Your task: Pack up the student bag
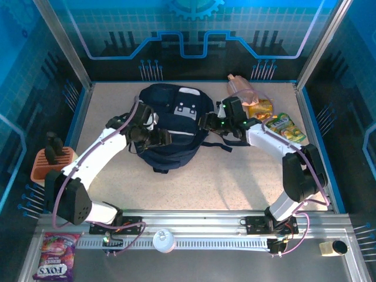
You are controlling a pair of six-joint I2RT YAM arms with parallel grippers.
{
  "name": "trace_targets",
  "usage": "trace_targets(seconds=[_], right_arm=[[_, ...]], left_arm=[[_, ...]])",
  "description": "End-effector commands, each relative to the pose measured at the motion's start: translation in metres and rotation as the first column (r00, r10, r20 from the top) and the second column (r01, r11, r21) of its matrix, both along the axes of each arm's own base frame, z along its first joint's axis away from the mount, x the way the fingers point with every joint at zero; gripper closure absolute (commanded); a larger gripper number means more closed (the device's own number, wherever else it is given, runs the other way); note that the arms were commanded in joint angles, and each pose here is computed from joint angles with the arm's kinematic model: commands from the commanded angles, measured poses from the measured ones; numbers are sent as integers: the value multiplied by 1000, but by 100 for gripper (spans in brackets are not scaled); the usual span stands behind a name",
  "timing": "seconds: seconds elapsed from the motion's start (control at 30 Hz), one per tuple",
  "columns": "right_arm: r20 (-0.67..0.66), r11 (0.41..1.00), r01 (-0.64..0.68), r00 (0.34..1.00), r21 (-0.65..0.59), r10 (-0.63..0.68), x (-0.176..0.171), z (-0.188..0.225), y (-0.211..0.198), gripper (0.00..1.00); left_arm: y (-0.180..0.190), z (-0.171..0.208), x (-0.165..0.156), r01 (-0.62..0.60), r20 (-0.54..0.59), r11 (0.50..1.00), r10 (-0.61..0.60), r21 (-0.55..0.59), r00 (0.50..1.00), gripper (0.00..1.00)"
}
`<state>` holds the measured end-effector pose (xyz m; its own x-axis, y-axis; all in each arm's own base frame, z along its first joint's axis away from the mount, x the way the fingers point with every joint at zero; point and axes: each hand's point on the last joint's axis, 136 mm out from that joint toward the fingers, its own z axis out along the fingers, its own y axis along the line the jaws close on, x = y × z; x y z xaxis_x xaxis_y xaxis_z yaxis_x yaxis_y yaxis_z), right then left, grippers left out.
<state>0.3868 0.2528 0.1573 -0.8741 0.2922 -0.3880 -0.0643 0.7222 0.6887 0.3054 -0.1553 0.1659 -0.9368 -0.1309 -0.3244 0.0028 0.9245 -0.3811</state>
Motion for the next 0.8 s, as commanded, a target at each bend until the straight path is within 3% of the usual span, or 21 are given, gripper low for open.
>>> trace_targets(seconds=[0.0,0.1,0.2,0.33,0.57,0.77], right_arm=[[-128,993,23,992,116,-8,-10,-13,28,51],[-174,992,29,985,123,-7,-12,-27,35,52],[-210,993,51,977,105,-28,-12,-41,31,53],[-244,993,83,968,89,-59,-13,-56,22,53],[-214,988,139,969,67,-122,-5,-55,-11,48],[-203,984,170,967,52,-156,-4,-52,-28,48]], left_arm=[[-6,17,11,151,126,977,-170,149,977,26],[-23,19,23,267,172,930,-315,254,933,25],[-36,12,32,370,169,844,-460,387,872,25],[-58,-3,34,512,133,735,-620,445,773,24],[-68,-28,53,587,82,606,-730,537,678,24],[-71,-46,55,695,-42,440,-828,568,559,24]])
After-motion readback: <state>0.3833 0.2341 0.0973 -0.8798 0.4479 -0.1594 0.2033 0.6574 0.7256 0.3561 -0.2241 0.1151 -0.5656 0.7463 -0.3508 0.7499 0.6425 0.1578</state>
